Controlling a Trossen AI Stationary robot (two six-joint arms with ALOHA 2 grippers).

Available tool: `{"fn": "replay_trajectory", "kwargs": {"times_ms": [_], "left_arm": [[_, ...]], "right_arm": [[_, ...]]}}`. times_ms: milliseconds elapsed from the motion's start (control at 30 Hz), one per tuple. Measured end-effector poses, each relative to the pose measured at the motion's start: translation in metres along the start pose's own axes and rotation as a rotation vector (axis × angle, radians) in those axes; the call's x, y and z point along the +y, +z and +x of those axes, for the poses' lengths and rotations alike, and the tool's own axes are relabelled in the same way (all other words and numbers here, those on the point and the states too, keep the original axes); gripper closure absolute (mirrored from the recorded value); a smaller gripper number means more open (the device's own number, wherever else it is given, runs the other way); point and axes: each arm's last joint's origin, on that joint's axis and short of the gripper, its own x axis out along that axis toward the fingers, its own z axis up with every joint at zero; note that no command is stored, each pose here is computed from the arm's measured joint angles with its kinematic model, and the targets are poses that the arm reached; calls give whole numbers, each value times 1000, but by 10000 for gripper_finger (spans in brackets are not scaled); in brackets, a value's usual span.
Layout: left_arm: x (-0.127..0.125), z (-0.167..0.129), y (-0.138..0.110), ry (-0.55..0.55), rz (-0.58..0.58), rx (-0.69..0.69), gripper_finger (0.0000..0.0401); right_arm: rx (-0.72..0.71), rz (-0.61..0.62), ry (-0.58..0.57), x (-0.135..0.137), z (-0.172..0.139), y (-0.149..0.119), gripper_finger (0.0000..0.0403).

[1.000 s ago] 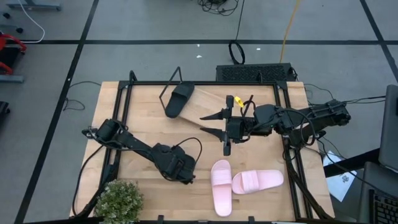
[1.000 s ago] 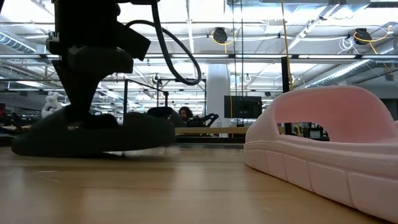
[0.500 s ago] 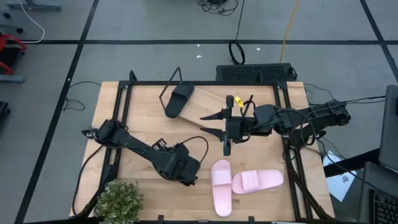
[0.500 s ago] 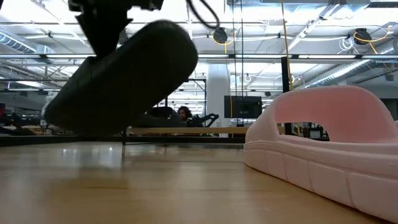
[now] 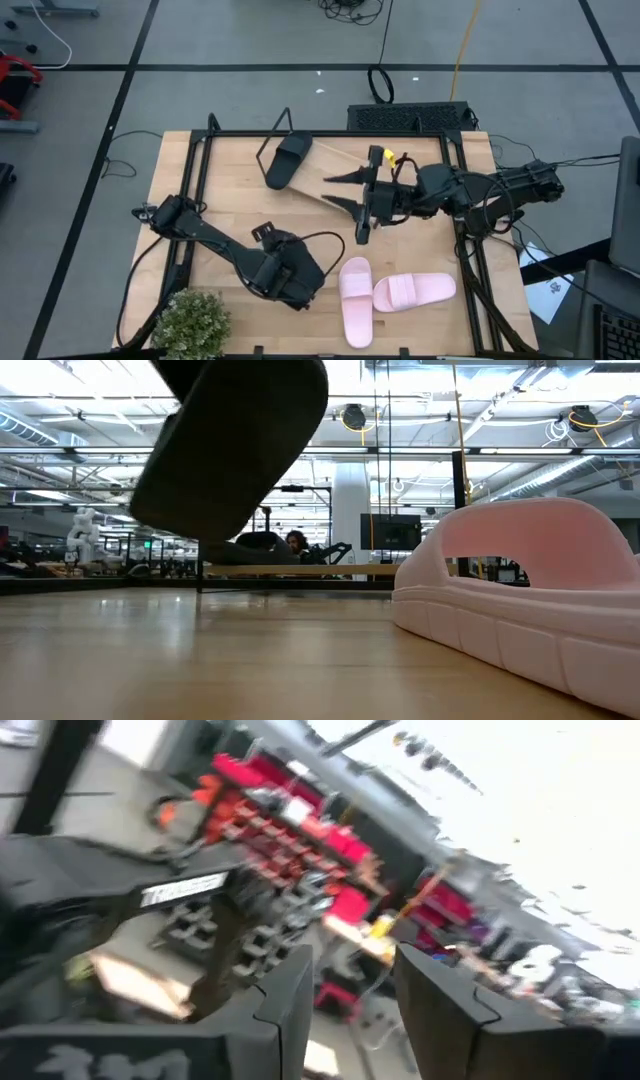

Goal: Pick and place slides into the shelf
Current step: Put the black slides on the shelf

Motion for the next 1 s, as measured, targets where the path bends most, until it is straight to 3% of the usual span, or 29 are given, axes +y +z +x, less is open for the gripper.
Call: {"fn": "replay_trajectory", "kwargs": {"times_ms": [333,700,1000], "left_arm": [[17,-34,27,76,283,-259,401],[45,-27,62,283,682,-296,401],[89,-39,96,237,720,-426,401]], "right_arm": [[-116,-11,-125,-11,-1,13,273],[-326,-10,-317,-30,-10,33,273],[-315,18,-371,-33,-12,34,273]]}}
